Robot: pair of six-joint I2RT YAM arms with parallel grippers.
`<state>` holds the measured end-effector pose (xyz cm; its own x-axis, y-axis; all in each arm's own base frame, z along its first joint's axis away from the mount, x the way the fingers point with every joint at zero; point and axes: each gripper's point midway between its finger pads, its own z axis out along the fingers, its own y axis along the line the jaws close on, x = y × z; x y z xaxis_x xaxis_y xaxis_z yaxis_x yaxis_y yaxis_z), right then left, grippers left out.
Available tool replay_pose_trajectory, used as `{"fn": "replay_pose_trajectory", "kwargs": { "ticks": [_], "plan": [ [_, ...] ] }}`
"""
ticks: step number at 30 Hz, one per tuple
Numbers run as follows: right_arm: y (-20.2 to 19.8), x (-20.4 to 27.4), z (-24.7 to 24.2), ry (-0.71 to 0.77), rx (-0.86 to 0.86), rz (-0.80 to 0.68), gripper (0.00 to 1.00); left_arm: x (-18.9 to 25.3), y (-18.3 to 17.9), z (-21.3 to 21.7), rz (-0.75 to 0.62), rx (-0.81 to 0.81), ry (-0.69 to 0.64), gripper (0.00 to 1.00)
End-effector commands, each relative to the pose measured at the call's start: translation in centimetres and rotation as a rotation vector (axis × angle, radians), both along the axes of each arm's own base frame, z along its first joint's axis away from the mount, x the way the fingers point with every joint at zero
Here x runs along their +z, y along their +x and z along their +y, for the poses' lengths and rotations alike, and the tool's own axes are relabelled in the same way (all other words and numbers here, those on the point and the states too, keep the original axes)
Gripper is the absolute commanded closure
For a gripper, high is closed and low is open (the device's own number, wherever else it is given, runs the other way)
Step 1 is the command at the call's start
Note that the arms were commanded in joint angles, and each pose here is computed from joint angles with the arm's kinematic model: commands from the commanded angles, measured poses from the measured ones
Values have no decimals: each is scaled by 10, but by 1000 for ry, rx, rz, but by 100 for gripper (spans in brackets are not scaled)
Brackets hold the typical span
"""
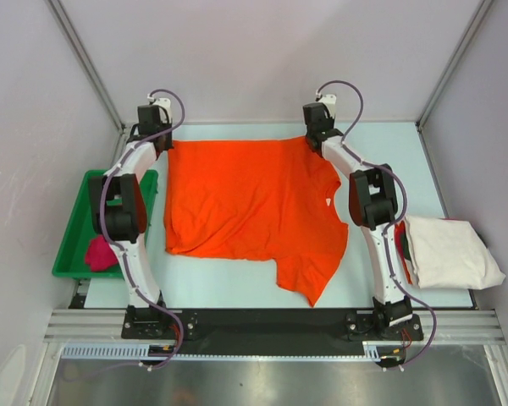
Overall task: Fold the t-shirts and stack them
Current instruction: Flatten out the tshirt
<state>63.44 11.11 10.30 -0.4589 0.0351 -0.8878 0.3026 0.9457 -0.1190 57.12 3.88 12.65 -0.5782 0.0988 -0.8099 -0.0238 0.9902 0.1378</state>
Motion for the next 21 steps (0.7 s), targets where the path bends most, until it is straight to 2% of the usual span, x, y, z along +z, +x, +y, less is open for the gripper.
{"fn": "replay_pose_trajectory", "kwargs": {
  "ticks": [1,2,3,4,5,6,7,8,9,13,16,17,18,19,20,21],
  "plan": [
    [13,2,-10,22,-26,-25,100,20,22,3,-53,29,15,93],
    [14,-2,-11,24,-29,-23,95,15,23,3,-46,31,14,81],
    [15,-3,-11,31,-24,-23,88,17,25,3,-52,34,14,77],
    [16,-3,-11,40,-26,-28,68,19,26,1,-59,34,9,70],
    [17,-2,-11,47,-24,-32,54,20,26,2,-61,37,6,51],
    [19,0,-9,59,-15,-41,39,23,27,1,-73,39,5,41],
    [20,2,-9,62,-14,-47,20,27,26,1,-80,44,8,31],
    [21,10,-9,70,-18,-65,10,31,27,3,-89,48,11,11],
    [23,17,-8,77,-14,-80,1,43,26,1,-115,49,10,1],
    [20,59,0,95,-2,-145,0,75,18,0,-165,36,20,0],
    [7,92,16,103,38,-167,0,100,0,-6,-186,10,21,0],
    [0,96,19,103,44,-162,0,95,-10,-7,-160,9,20,0],
    [-11,122,29,113,63,-190,0,97,-17,-9,-156,5,8,0],
    [-23,110,33,100,74,-152,0,118,-31,-13,-189,-8,-2,0],
    [-34,116,34,92,62,-155,0,102,-45,-18,-150,-29,-21,0],
    [-47,119,49,96,77,-154,0,105,-55,-22,-152,-38,-30,0]
  ]
}}
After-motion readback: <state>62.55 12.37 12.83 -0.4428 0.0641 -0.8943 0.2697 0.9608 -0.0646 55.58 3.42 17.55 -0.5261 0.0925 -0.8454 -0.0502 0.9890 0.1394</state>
